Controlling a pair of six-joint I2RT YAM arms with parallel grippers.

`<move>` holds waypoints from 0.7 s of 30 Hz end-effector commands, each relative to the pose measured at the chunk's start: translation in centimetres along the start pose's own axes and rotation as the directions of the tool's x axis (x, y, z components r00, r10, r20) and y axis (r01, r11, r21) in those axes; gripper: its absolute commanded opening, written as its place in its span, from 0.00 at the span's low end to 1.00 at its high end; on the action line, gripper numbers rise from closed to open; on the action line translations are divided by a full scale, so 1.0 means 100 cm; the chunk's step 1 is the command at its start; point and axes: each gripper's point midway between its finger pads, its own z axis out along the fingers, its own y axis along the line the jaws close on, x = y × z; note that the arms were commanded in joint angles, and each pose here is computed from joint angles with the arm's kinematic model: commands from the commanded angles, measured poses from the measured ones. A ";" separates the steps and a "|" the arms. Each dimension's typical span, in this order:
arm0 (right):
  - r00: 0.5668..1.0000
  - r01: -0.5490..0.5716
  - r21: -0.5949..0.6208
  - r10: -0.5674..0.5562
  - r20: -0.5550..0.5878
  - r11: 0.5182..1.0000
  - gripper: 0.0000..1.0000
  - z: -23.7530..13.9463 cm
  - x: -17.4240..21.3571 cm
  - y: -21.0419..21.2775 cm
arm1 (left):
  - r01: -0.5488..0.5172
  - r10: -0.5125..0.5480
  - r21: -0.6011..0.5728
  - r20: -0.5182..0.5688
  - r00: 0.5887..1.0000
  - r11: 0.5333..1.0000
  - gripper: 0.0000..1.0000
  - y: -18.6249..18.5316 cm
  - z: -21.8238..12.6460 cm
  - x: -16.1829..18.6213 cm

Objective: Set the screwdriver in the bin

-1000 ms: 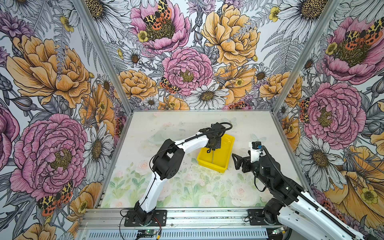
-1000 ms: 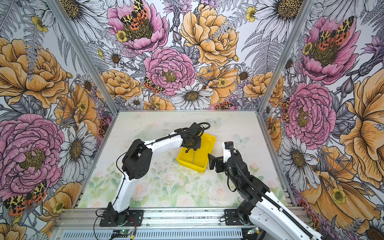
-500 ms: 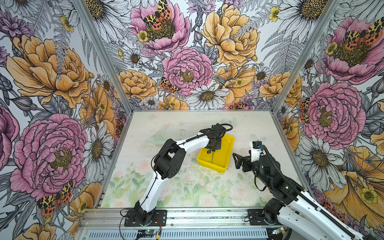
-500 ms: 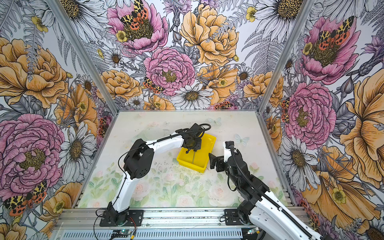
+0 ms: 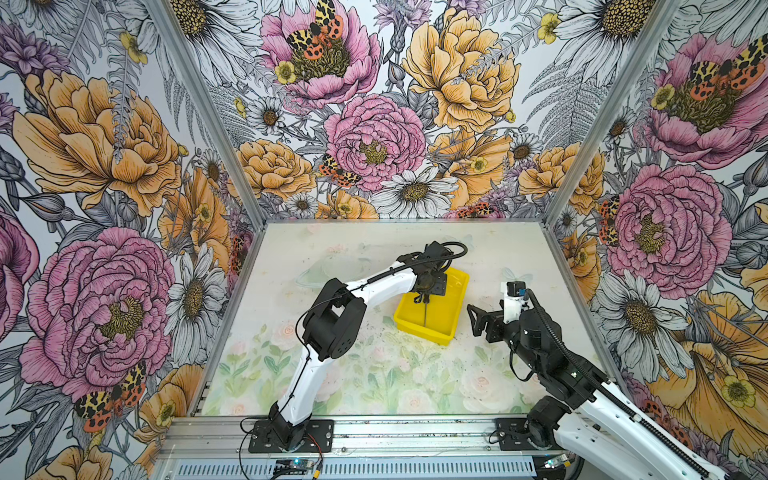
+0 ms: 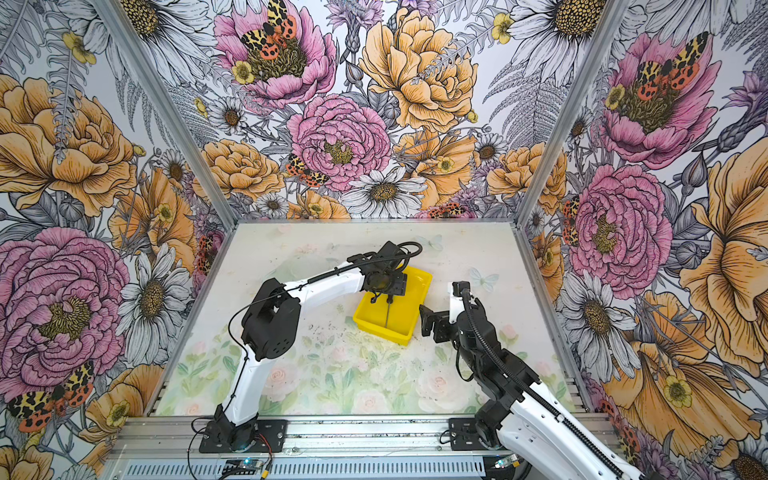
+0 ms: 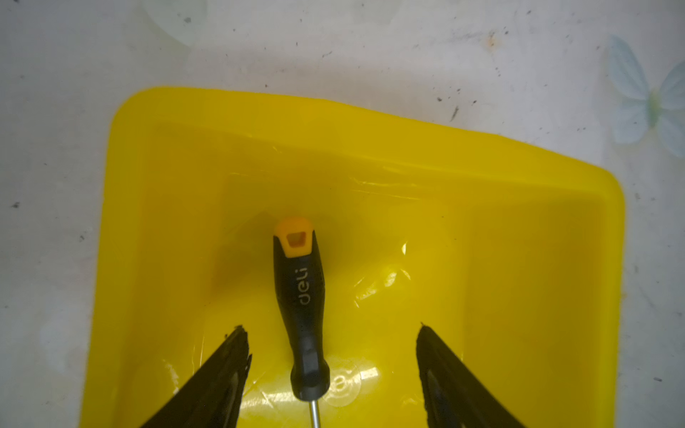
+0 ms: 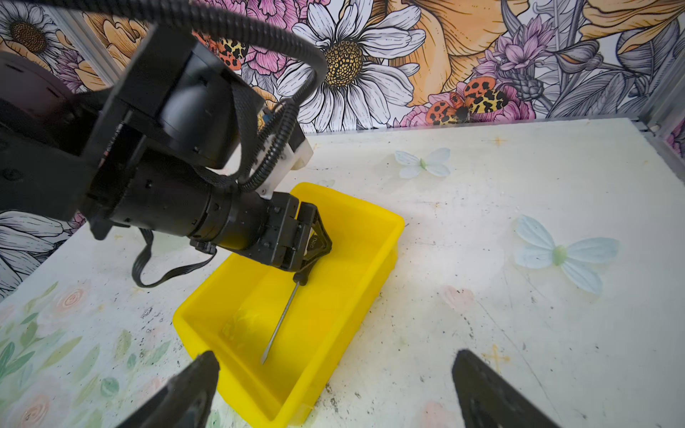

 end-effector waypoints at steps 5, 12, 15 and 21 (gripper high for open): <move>1.000 0.001 0.042 -0.002 0.029 0.999 1.00 -0.002 -0.008 -0.008 | 0.027 -0.033 0.069 0.099 0.995 0.997 0.96 0.000 -0.070 -0.024; 0.994 0.004 0.177 -0.023 0.106 0.984 0.99 -0.012 -0.026 -0.034 | 0.049 -0.051 0.021 0.151 0.987 0.999 0.99 0.035 -0.114 -0.015; 0.992 -0.016 0.247 -0.017 0.128 0.969 0.99 -0.015 -0.029 -0.049 | 0.073 -0.068 -0.024 0.157 0.985 0.997 0.99 0.059 -0.125 -0.001; 0.992 -0.065 0.382 0.017 0.128 0.922 0.99 -0.013 -0.020 -0.081 | 0.137 -0.094 -0.159 0.254 0.963 0.978 0.99 0.116 -0.165 0.024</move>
